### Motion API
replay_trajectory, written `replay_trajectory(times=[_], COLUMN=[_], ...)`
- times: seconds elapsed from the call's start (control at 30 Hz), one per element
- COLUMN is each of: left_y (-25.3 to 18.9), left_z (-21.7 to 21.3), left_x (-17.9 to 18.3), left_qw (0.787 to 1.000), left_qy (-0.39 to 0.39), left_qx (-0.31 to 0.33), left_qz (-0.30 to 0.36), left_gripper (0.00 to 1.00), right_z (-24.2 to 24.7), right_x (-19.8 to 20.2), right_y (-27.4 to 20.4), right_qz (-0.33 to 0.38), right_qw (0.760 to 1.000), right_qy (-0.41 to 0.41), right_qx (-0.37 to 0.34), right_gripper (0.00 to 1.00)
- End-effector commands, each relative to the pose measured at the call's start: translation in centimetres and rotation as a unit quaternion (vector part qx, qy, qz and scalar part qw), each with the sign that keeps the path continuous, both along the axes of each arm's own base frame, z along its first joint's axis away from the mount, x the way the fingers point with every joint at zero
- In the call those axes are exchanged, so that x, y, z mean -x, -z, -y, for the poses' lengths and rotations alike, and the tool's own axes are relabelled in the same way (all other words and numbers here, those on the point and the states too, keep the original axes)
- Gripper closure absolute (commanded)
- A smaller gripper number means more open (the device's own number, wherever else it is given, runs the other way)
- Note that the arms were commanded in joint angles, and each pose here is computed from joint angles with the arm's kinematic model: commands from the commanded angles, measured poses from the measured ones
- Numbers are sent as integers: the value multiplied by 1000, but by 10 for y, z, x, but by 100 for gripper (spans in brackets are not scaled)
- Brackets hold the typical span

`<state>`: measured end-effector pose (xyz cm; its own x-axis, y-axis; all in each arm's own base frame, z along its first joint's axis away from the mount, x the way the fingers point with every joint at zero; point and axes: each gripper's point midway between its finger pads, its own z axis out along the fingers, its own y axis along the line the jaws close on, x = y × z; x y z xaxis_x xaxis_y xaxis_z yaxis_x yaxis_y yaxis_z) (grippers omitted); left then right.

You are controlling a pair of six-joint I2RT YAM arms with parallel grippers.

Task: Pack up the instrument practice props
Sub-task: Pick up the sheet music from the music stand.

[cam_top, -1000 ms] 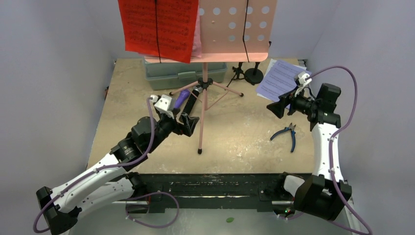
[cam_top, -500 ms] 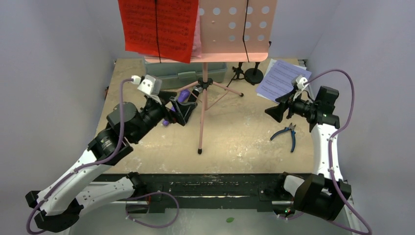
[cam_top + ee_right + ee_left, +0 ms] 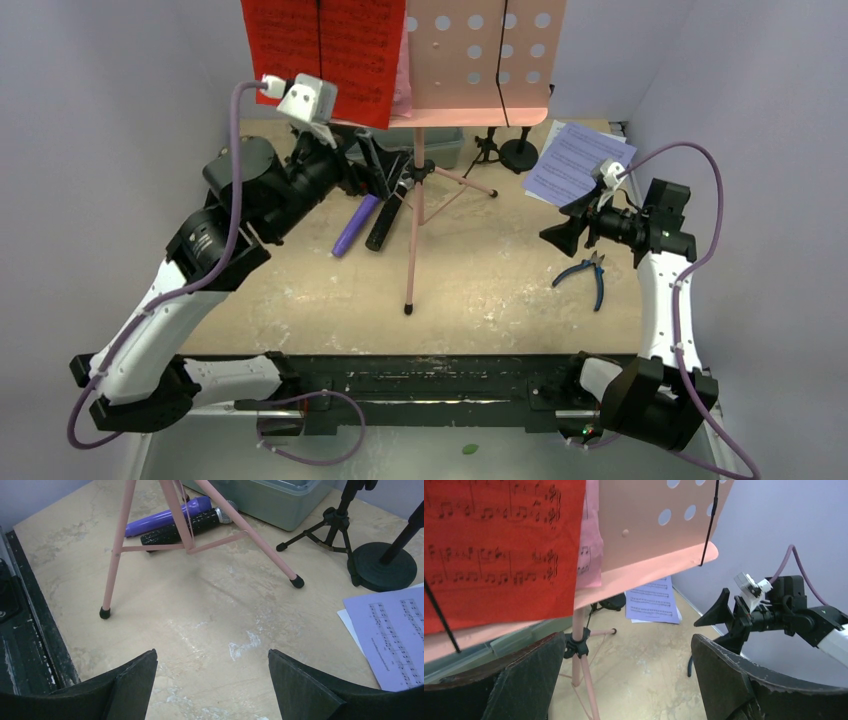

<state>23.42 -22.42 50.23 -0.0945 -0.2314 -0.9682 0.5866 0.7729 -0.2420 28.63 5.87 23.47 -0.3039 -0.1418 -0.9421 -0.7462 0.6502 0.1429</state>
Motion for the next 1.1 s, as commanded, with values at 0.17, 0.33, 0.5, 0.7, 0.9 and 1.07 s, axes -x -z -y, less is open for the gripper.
replay_trajectory(times=[0.17,0.33,0.5,0.7,0.9,1.07], left_y=[-19,-36,-53,-50,-25,-2], left_z=[12,1,-6,-48,-55,-68], left_x=[-45,-46,-30,-25,-28,-27], left_qw=[995,994,997,989,983,979], left_qy=[-75,-98,-72,-140,-156,-181], left_qx=[-56,-41,-24,-43,-90,-85], left_qz=[-33,-19,9,34,40,36], left_gripper=[18,24,24,25,25,25], right_z=[-10,-17,-22,-37,-64,-92], right_x=[9,13,17,37,58,70], right_y=[-20,-21,-25,-45,-77,-109], right_qz=[27,26,29,52,74,98], right_qw=[999,998,997,991,980,967], right_qy=[-42,-58,-72,-123,-180,-227], right_qx=[5,3,0,7,48,64], right_gripper=[15,15,15,17,18,18])
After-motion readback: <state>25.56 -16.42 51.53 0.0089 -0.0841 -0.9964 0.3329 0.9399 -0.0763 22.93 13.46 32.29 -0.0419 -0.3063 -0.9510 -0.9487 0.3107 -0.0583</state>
